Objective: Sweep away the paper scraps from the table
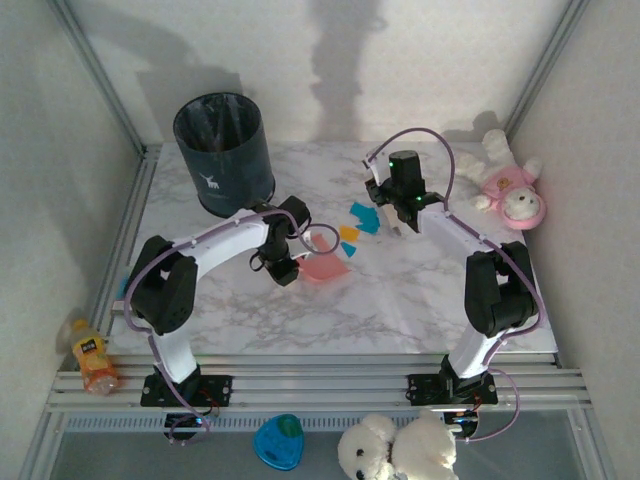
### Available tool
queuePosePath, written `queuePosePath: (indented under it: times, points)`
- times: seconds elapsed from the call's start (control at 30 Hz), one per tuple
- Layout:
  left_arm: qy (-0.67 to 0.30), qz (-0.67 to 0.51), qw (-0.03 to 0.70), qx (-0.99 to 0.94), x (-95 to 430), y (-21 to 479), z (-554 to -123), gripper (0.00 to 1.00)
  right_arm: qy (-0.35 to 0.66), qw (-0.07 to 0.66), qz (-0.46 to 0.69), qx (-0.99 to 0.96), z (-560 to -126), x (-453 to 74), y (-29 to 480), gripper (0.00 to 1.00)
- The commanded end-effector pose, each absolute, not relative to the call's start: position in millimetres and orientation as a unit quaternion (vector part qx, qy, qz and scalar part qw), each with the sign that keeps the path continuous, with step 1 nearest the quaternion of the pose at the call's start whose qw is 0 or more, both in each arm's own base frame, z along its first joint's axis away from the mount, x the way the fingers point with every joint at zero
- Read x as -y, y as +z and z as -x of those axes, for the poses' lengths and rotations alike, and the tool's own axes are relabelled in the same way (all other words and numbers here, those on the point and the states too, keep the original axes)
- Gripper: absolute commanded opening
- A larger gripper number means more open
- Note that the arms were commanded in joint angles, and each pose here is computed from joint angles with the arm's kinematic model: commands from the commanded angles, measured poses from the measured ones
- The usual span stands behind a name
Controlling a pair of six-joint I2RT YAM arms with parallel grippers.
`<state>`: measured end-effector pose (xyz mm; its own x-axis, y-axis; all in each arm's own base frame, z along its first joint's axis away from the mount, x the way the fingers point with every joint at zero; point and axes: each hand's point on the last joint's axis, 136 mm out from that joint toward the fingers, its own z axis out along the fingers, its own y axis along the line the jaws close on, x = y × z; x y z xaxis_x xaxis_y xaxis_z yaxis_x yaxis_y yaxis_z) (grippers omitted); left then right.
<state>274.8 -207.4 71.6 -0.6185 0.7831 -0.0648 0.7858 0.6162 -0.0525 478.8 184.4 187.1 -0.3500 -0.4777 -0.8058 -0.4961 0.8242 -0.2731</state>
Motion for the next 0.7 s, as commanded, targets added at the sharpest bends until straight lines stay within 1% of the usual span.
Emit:
queuePosePath:
  times: [0.0, 0.33, 0.67]
  points:
    - [-0.012, -0.451, 0.007, -0.892, 206, 73, -274, 0.15, 0.024, 0.504, 0.308, -0.807, -483, -196, 195, 0.00]
    - [-0.012, -0.446, -0.021, -0.895, 208, 66, -271, 0.15, 0.063, 0.475, 0.361, -0.800, -465, -218, 184, 0.00]
    - [-0.013, -0.434, -0.015, -0.900, 215, 66, -279, 0.15, 0.089, 0.441, 0.401, -0.798, -440, -235, 177, 0.00]
